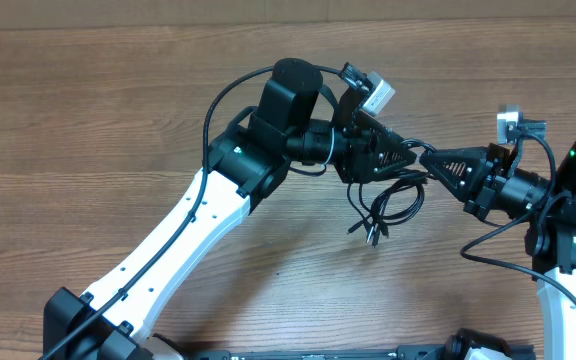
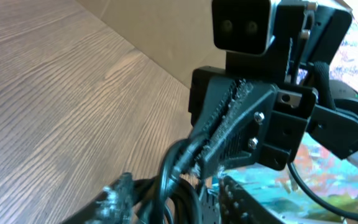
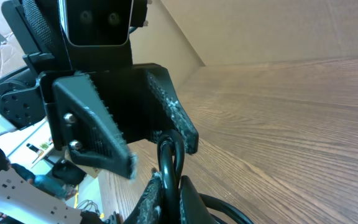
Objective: Untangle cables
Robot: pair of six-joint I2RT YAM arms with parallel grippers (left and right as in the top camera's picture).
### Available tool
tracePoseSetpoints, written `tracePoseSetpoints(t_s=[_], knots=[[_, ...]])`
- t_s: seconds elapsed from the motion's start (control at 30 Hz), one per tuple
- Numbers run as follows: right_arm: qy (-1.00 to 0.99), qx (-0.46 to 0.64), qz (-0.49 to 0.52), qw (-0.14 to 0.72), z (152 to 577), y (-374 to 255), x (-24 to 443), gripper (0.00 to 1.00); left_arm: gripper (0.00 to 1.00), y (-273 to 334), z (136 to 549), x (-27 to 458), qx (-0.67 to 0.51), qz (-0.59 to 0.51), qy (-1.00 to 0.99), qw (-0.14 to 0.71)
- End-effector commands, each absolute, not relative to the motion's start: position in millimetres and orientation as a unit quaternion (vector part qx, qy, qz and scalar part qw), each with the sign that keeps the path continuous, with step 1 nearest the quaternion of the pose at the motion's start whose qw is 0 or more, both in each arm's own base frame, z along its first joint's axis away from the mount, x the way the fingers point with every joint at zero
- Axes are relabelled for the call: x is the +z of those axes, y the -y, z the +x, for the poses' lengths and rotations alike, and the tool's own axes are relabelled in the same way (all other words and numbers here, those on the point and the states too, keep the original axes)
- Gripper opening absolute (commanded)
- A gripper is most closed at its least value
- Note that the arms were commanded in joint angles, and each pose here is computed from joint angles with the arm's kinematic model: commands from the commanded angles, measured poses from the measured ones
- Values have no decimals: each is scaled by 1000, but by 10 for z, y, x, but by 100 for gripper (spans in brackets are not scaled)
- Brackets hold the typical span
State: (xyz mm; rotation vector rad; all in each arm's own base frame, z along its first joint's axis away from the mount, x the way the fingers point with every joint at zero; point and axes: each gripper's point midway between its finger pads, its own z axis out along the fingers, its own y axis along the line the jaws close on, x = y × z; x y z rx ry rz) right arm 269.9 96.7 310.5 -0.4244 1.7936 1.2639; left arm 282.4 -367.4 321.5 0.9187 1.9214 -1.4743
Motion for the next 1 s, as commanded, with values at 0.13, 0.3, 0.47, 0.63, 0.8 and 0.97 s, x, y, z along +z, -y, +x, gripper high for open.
tracePoseSetpoints(t_s=[0.13, 0.3, 0.47, 0.63, 0.8, 0.97], knots=[[-715, 511, -179, 442, 2680, -974, 3184, 4, 21, 3680, 2767, 3273, -551, 358, -702, 276], [-716, 510, -179, 443, 2684, -971, 3182, 4, 13, 3670, 2755, 3236, -549, 354, -708, 268], [-716, 510, -179, 443, 2683, -972, 3183, 4, 10, 3666, 2748, 3218, -548, 353, -711, 264], [-715, 509, -181, 444, 2685, -972, 3189, 4, 4, 3671, 2739, 3218, -549, 353, -711, 262], [-712, 506, -186, 450, 2692, -969, 3205, 4, 4, 3693, 2656, 3237, -561, 359, -704, 247], [-711, 503, -189, 454, 2702, -966, 3216, 4, 4, 3776, 2522, 3252, -569, 373, -694, 236]])
